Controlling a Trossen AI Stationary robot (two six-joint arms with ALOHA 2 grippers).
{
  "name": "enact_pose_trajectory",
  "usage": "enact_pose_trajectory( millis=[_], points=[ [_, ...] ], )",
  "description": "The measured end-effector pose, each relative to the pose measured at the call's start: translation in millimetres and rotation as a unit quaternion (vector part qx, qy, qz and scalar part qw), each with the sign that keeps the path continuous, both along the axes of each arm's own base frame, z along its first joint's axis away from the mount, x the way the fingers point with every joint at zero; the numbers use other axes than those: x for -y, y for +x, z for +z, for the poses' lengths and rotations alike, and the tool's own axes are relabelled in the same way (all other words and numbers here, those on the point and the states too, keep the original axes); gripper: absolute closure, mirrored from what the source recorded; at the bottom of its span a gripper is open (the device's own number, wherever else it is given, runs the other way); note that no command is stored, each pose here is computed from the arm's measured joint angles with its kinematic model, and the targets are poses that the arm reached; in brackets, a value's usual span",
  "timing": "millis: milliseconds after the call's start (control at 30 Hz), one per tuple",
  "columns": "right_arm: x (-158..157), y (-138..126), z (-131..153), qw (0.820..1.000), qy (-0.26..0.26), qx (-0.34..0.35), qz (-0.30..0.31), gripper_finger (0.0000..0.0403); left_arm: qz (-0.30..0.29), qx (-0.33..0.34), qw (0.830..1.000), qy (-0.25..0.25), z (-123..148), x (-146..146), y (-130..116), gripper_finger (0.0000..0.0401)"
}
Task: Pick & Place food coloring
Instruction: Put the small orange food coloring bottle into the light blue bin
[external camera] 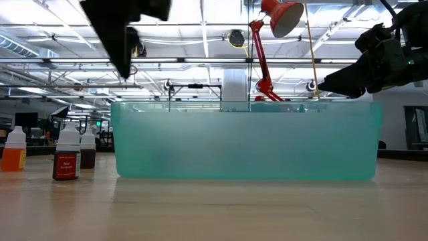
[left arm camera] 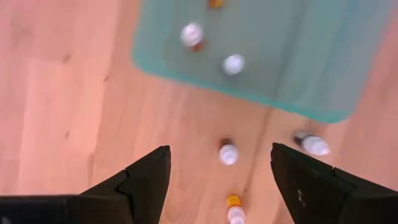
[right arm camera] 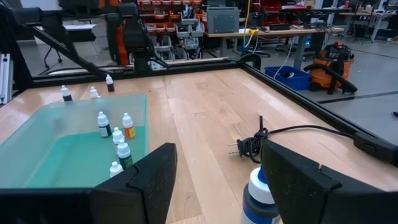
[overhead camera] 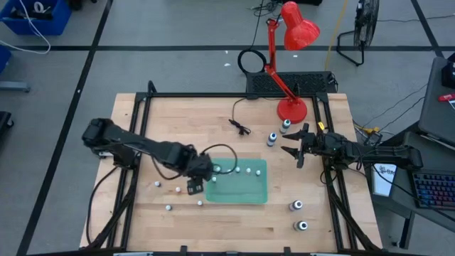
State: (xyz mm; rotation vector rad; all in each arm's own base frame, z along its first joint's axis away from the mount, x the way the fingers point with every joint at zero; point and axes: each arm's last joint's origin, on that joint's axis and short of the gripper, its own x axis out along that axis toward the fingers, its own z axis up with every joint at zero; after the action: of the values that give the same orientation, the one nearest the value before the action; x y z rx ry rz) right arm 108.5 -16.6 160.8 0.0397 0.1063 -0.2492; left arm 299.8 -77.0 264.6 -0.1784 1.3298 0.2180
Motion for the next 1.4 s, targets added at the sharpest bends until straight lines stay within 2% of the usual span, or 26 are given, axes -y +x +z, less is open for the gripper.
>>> enact_pose_trajectory(
  millis=[100,200,400,633,800,1133,1400],
  points=[
    [0.0,0.0,-0.1,1.000,0.000,0.000,0.000,0.0181,0.052,-0.009,0.998,0.015,-12.6,3.6,-11.1,0.0132],
    [0.0,0.0,0.0,1.000,0.000,0.000,0.000,0.0181,0.087,-0.015,0.996,0.004,-31.0,7.2,-15.3,0.0138],
    [0.0,0.0,0.0,1.000,0.000,0.000,0.000,0.0181,0.097,-0.005,0.993,-0.066,-66.1,10.6,-18.1,0.0147],
    [0.0,0.0,0.0,1.000,0.000,0.000,0.000,0.0181,0.129,-0.006,0.989,-0.072,-87.9,7.8,-25.8,0.0147],
    [0.0,0.0,-0.1,1.000,0.000,0.000,0.000,0.0181,0.153,-0.008,0.987,-0.054,-97.9,4.8,-31.8,0.0154],
    [0.0,0.0,0.0,1.000,0.000,0.000,0.000,0.0181,0.151,-0.003,0.987,-0.062,-101.9,4.9,-32.4,0.0178],
    [0.0,0.0,0.0,1.000,0.000,0.000,0.000,0.0181,0.149,-0.011,0.986,-0.077,-102.0,5.6,-32.6,0.0215]
  ],
)
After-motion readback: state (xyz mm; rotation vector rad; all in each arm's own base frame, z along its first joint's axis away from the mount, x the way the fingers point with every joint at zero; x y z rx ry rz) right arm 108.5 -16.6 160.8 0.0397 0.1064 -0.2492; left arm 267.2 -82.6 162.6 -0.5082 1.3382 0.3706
